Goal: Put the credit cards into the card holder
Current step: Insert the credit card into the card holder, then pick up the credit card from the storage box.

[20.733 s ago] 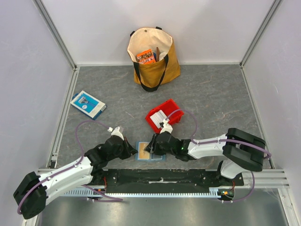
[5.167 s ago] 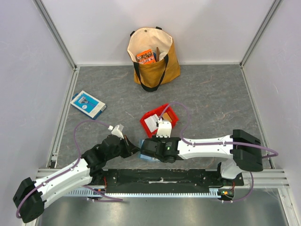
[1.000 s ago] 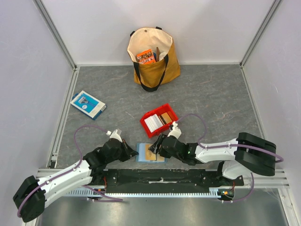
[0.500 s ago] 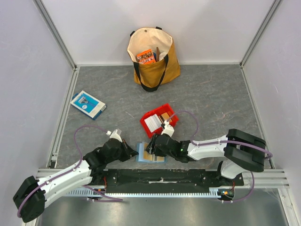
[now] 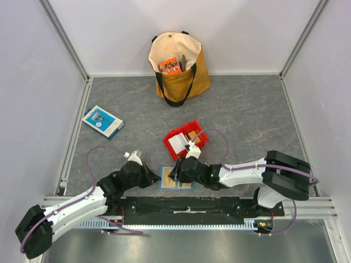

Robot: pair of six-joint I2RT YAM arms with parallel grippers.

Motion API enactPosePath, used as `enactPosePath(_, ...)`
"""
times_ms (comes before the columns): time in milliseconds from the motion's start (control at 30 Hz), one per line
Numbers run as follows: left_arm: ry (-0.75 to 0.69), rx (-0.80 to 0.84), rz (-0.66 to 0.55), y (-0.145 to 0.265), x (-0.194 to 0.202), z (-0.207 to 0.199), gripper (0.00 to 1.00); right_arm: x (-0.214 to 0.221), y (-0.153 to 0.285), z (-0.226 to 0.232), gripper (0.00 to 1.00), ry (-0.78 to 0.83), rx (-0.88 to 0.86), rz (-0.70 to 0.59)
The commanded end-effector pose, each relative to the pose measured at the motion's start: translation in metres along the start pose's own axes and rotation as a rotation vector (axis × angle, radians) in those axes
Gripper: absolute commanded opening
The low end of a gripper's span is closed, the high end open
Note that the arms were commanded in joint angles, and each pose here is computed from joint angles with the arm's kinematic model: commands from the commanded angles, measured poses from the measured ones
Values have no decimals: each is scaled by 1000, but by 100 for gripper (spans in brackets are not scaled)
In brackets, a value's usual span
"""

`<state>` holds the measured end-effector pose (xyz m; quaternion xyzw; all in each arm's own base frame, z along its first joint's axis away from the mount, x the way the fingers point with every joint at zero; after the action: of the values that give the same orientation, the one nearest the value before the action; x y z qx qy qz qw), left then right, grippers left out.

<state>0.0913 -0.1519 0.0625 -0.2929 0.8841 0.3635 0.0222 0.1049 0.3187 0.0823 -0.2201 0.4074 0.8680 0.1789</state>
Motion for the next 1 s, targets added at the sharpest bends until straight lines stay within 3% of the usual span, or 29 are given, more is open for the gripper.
enactPosePath(0, 11, 32, -31, 1, -6, -12, 2, -8, 6, 24, 49, 11, -114, -23)
enactPosePath(233, 10, 38, -33, 2, -6, -13, 2, -13, 14, 28, 48, 21, -128, -34)
enactPosePath(333, 11, 40, -35, 3, -7, -14, 2, -30, 28, 27, 54, 77, -70, -102)
enactPosePath(633, 11, 69, -58, 8, -11, -22, 2, -132, 62, 17, 65, 306, 128, -262)
enactPosePath(967, 11, 68, -74, 6, -13, -23, 2, -189, 22, -13, 72, 391, 155, -115)
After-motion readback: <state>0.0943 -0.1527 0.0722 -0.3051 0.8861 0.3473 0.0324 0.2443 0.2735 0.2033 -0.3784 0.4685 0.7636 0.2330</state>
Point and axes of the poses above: each gripper's point midway between its finger pads, its own y axis back along the fingers, its own z axis along the line the jaws close on, x = y × z, the point moved 7 cm from there along y, back along the fingers, and after that the axes turned 6 degrees about y, right-handed, at the moved point
